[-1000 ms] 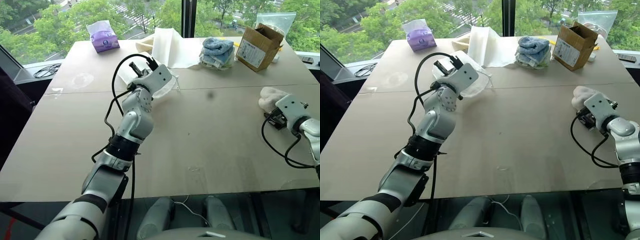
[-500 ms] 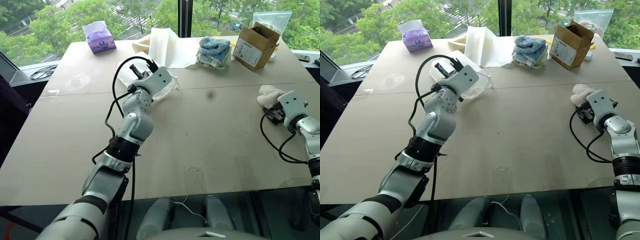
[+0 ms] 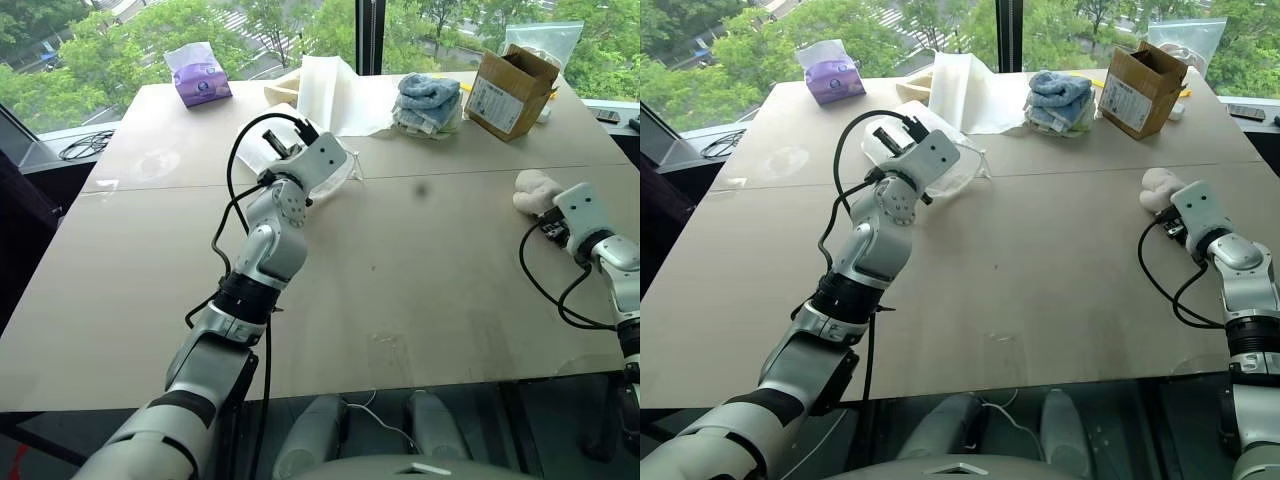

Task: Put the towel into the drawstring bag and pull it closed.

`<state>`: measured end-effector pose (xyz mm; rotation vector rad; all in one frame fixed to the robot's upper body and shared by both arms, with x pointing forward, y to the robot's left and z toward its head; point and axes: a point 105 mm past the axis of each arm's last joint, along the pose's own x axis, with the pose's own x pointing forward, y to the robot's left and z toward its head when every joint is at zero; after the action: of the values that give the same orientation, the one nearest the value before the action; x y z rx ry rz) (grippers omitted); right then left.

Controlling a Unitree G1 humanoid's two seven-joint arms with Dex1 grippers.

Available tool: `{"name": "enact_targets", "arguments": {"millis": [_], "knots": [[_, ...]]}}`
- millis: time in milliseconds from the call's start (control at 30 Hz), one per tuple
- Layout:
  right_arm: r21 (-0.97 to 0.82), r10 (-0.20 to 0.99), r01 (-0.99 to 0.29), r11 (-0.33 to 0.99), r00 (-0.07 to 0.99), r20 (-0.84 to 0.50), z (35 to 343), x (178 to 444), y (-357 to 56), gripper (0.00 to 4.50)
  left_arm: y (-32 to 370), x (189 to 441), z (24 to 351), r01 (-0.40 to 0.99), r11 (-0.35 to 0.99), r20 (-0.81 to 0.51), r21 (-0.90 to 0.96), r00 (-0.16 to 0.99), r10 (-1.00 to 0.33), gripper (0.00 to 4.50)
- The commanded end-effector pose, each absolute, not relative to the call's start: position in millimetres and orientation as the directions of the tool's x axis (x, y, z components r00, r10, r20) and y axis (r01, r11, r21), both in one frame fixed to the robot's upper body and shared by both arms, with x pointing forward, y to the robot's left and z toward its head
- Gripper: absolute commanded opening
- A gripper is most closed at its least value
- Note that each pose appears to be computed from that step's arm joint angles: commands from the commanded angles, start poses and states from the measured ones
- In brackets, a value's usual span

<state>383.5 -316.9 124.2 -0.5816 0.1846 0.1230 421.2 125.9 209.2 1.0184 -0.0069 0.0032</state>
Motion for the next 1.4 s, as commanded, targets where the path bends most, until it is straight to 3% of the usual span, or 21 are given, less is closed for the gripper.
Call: {"name": "enact_targets", "arguments": {"millis": [33, 133, 300, 400, 600, 700, 933, 1300, 1400], "knots": [[-0.548, 0.071, -0.140, 0.825, 0.987, -0.146, 143, 385, -316, 0.05, 124, 419, 228, -0.050, 0.527, 0.068, 0.848, 0.998, -0.014, 0.00], [-0.547, 0.088, -0.152, 0.823, 0.986, -0.141, 144, 386, -313, 0.05, 125, 419, 227, -0.049, 0.528, 0.066, 0.848, 0.998, -0.013, 0.00], [-0.509, 0.325, -0.320, 0.799, 0.942, -0.082, 164, 382, -261, 0.05, 126, 420, 232, -0.049, 0.544, 0.068, 0.838, 0.998, -0.016, 0.00], [-0.616, 0.485, -0.398, 0.680, 0.874, -0.029, 186, 373, -213, 0.05, 125, 421, 235, -0.022, 0.590, 0.051, 0.807, 0.998, -0.033, 0.00], [-0.908, 0.740, -0.261, 0.327, 0.668, 0.074, 209, 337, -123, 0.05, 119, 419, 247, 0.153, 0.755, -0.053, 0.638, 0.986, -0.155, 0.00], [-0.948, 0.811, -0.162, 0.273, 0.569, 0.136, 218, 324, -94, 0.05, 112, 417, 253, 0.272, 0.770, -0.098, 0.577, 0.959, -0.266, 0.00], [-0.981, 0.864, -0.082, 0.178, 0.490, 0.116, 205, 327, -62, 0.05, 102, 407, 270, 0.441, 0.735, -0.141, 0.515, 0.890, -0.434, 0.00], [-0.988, 0.803, -0.109, 0.105, 0.596, 0.020, 176, 359, -57, 0.05, 90, 396, 273, 0.575, 0.725, -0.215, 0.380, 0.817, -0.535, 0.00], [-0.982, 0.774, -0.131, 0.136, 0.633, 0.023, 172, 367, -52, 0.05, 88, 394, 269, 0.593, 0.714, -0.239, 0.372, 0.805, -0.544, 0.00]]}}
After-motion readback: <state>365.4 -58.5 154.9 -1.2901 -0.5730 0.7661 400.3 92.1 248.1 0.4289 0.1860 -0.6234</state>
